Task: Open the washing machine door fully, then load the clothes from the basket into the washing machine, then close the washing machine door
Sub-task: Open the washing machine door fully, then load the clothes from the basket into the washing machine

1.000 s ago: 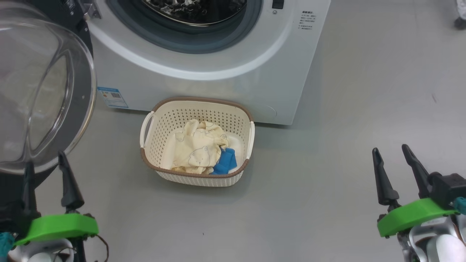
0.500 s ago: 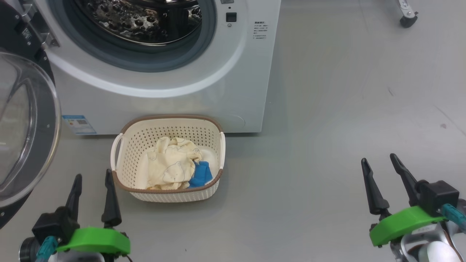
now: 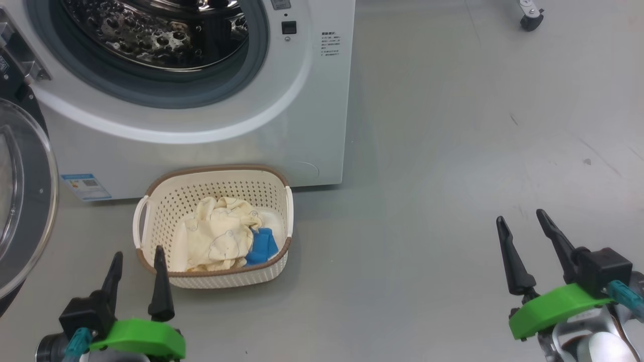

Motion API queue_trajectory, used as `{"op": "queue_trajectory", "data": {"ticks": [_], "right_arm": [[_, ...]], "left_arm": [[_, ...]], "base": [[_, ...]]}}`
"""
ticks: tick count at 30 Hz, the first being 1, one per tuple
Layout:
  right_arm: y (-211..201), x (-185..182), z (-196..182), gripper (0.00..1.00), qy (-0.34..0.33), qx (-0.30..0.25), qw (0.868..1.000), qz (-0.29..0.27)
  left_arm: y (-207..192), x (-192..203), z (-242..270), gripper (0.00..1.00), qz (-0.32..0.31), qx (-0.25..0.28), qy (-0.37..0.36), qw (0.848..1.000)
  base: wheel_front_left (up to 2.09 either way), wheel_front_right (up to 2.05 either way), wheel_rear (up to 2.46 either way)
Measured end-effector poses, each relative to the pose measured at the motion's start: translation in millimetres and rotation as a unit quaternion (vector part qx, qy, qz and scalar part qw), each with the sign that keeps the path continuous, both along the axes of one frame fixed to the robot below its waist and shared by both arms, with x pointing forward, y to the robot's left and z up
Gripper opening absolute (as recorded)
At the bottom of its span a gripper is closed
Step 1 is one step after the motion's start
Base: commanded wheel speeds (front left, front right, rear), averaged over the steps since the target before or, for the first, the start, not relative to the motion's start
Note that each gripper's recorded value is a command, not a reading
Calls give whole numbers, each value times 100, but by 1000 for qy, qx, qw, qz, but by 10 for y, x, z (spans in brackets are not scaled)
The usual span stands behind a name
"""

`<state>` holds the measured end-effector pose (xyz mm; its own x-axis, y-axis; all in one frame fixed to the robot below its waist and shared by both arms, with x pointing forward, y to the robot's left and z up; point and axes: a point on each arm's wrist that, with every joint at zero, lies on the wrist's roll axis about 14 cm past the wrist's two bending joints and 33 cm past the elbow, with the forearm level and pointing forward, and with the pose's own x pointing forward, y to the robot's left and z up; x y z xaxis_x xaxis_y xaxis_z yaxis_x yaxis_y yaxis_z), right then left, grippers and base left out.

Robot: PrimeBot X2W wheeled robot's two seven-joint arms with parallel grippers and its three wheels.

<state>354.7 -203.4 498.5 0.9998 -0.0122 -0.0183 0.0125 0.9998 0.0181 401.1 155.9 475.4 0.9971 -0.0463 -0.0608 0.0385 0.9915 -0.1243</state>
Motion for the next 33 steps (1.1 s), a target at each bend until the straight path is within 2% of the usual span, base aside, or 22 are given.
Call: {"op": "queue_trajectory", "data": {"ticks": [25,33], "right_arm": [[-1,6,-21,100,3,1,1000,0],[-1,12,-43,100,6,5,1000,0]], "left_arm": [[-28,-1,-108,100,1,7,10,1000],[-21,2,-148,100,3,14,16,1000]], "base": [[1,-1,0],[76,-76,0]]}}
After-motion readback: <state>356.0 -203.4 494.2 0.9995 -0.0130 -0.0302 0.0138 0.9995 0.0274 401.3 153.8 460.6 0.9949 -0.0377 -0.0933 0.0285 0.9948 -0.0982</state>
